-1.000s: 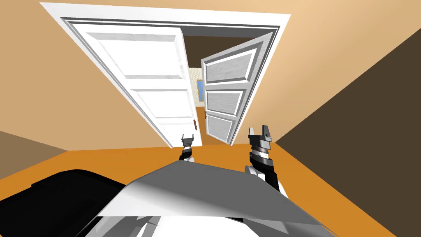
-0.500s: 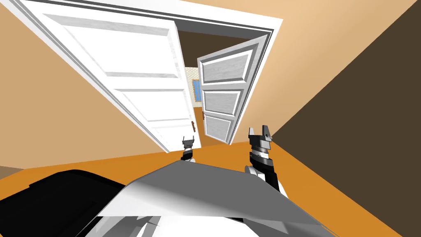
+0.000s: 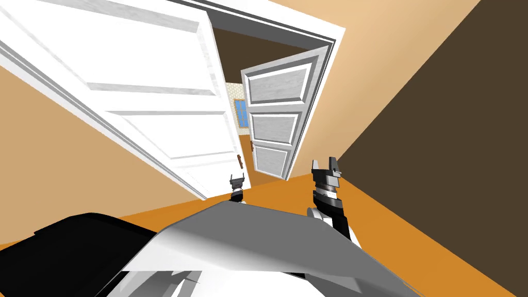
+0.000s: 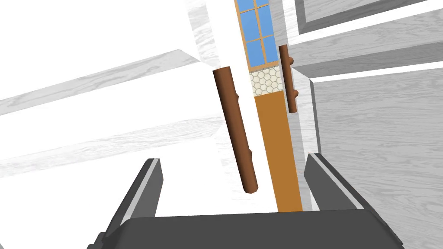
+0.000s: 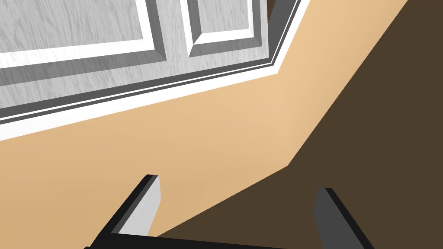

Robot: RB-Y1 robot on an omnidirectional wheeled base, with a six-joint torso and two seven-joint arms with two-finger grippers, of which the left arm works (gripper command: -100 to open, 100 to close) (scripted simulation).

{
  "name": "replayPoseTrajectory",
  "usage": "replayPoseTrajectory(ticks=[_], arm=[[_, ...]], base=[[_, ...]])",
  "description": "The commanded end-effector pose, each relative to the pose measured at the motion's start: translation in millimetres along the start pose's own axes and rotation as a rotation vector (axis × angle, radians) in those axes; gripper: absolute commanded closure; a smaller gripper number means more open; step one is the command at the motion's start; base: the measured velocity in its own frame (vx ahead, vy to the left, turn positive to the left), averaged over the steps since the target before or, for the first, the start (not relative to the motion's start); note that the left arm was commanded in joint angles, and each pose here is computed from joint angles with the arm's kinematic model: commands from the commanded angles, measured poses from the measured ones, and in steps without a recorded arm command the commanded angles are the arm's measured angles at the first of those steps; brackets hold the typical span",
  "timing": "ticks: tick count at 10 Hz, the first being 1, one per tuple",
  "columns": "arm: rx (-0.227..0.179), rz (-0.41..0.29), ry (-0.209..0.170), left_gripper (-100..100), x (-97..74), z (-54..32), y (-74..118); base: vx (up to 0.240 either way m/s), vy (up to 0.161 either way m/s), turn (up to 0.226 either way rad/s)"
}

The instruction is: Push the door open

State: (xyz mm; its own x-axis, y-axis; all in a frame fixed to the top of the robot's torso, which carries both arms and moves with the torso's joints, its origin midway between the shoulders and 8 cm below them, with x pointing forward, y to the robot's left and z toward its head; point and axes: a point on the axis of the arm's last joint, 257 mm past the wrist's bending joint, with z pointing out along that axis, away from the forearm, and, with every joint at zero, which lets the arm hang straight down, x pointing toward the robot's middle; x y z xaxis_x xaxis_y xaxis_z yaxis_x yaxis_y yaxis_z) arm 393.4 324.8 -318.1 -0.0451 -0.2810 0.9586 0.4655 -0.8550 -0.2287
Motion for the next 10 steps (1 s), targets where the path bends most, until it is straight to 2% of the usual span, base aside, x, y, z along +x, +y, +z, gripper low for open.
replayPoseTrajectory(ticks=[1,6,10], arm=[[0.006,-0.035,-0.025,-100,-9.4,-4.3,4.2],[0.028,-0.137,-0.107,-100,-39.4,-23.5,15.7],[0.053,-0.227,-0.178,-100,-61.7,-43.5,29.4]], base=[[0.042,0.123,-0.166],[0.045,0.135,-0.169],[0.056,0.196,-0.191]])
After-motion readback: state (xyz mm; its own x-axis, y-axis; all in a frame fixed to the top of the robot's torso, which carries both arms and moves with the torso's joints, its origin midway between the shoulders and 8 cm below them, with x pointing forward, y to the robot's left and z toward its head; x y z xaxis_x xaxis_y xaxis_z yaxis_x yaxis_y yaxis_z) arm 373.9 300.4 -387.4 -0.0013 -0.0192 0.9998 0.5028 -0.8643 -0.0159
